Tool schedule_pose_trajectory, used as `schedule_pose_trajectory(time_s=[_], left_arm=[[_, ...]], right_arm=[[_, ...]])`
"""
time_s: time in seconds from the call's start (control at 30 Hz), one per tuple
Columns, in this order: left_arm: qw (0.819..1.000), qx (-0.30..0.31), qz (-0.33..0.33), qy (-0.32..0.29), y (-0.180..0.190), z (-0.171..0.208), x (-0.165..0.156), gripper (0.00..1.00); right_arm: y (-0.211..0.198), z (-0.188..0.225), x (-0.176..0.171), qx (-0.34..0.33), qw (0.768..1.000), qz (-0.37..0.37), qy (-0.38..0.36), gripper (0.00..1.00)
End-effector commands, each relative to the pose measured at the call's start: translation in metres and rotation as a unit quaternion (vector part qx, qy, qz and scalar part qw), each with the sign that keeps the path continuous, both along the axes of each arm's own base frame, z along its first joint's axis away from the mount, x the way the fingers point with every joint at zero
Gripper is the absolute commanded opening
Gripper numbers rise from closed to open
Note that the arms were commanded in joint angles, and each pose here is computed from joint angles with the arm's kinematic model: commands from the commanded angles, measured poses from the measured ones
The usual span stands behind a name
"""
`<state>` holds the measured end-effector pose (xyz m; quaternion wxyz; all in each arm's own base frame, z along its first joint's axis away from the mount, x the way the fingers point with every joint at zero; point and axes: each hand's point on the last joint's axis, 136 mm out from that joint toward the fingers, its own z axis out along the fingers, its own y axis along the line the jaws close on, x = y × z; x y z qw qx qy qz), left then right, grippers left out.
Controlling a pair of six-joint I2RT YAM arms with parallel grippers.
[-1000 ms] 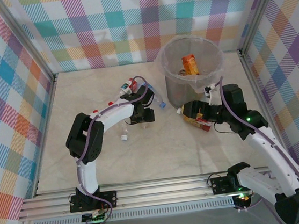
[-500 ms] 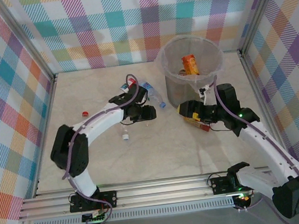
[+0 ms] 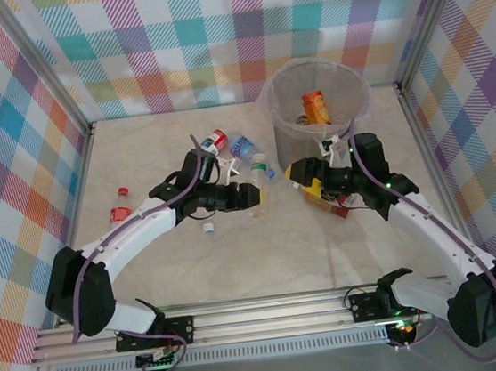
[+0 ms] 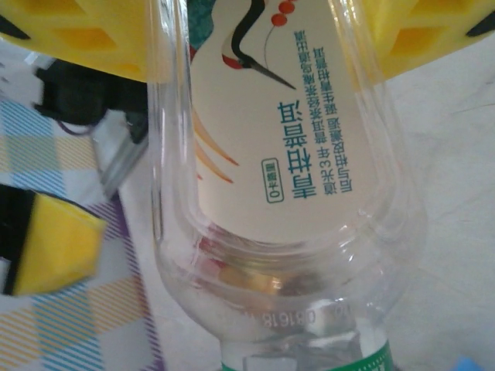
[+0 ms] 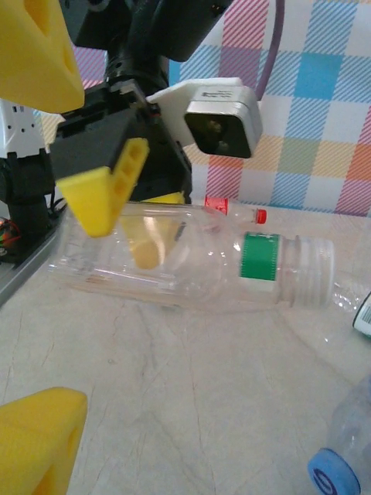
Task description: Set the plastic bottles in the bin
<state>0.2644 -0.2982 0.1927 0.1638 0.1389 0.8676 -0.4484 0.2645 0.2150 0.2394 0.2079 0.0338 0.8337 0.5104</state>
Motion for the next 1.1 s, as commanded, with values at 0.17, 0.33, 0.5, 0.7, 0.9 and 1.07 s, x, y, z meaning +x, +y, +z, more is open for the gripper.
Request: schedule_pose_trajectory(time_s=[0.17, 0.33, 0.5, 0.7, 0.9, 1.07], left_arm=[[0.986, -0.147, -0.065, -0.035, -0.016, 0.063, -0.021, 0.53], [0.981, -0.179, -0.072, -0.026, -0.019, 0.074, -0.026, 0.53], [0.979, -0.188, -0.070, -0.017, -0.019, 0.076, -0.027, 0.53], [0.976, -0.204, -0.069, -0.012, -0.021, 0.085, -0.027, 0.56], [0.975, -0.212, -0.066, -0.004, -0.022, 0.090, -0.026, 0.56], [0.975, -0.214, -0.065, -0.001, -0.022, 0.093, -0.026, 0.57]], right_arm=[[0.024, 0.021, 0.005, 0.050, 0.998, 0.028, -0.013, 0.93], [0.034, 0.028, 0.007, 0.065, 0.997, 0.037, -0.018, 0.93], [0.045, 0.036, 0.007, 0.090, 0.994, 0.057, -0.022, 0.92], [0.056, 0.042, 0.003, 0.107, 0.991, 0.078, -0.033, 0.89], [0.059, 0.048, 0.002, 0.119, 0.989, 0.083, -0.042, 0.83], [0.060, 0.056, 0.001, 0.134, 0.986, 0.086, -0.049, 0.76]])
